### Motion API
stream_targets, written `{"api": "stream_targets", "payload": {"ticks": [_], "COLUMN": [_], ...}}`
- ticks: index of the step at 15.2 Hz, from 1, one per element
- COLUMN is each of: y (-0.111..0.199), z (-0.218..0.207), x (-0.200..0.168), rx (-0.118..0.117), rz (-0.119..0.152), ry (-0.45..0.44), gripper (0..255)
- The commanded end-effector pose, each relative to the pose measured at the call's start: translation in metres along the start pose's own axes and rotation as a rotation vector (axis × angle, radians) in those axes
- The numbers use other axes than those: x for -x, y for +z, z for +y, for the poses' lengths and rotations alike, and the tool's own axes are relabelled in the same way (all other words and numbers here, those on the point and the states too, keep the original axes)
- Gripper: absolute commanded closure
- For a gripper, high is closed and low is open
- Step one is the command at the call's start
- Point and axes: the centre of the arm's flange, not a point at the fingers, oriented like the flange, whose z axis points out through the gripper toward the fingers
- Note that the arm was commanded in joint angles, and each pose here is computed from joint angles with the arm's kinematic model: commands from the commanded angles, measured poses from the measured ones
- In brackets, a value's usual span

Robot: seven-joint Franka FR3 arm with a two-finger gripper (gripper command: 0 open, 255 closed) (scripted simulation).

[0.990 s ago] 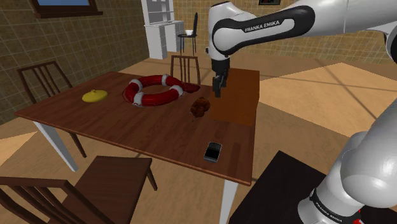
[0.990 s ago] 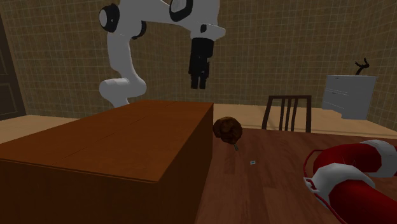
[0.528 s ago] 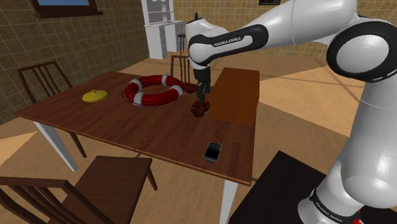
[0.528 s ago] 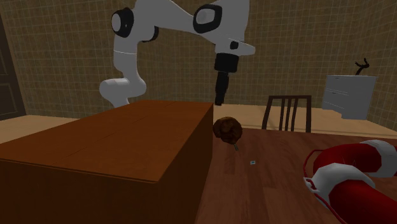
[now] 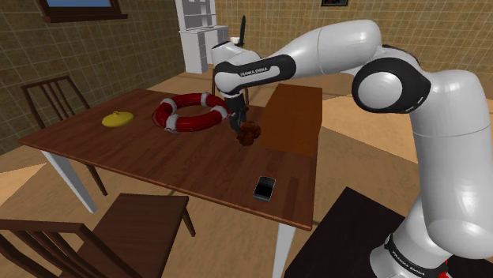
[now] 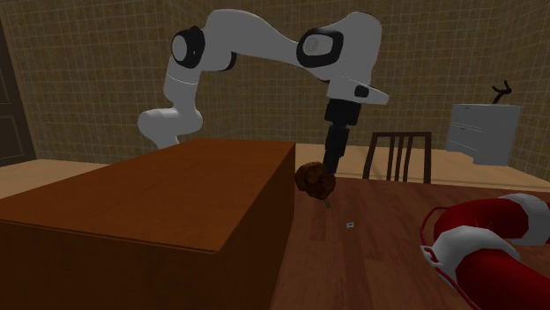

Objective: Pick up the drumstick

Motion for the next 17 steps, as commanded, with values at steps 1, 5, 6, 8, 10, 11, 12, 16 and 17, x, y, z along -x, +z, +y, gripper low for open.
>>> {"api": "stream_targets", "payload": {"ticks": [1, 5, 6, 8, 10, 11, 12, 16, 17], "y": [0.012, 0.035, 0.035, 0.036, 0.035, 0.035, 0.035, 0.035, 0.035], "z": [-0.001, -0.003, -0.003, -0.003, -0.003, -0.003, -0.003, -0.003, -0.003], "x": [-0.005, -0.01, -0.01, -0.01, -0.01, -0.01, -0.01, -0.01, -0.01], "rx": [0.0, 0.0, 0.0, 0.0, 0.0, 0.0, 0.0, 0.0, 0.0], "rz": [-0.001, -0.001, -0.001, -0.001, -0.001, -0.001, -0.001, -0.001, -0.001], "ry": [-0.002, -0.002, -0.002, -0.002, -0.002, -0.002, -0.002, -0.002, -0.002], "gripper": [0, 0, 0, 255, 255, 255, 255, 255, 255]}}
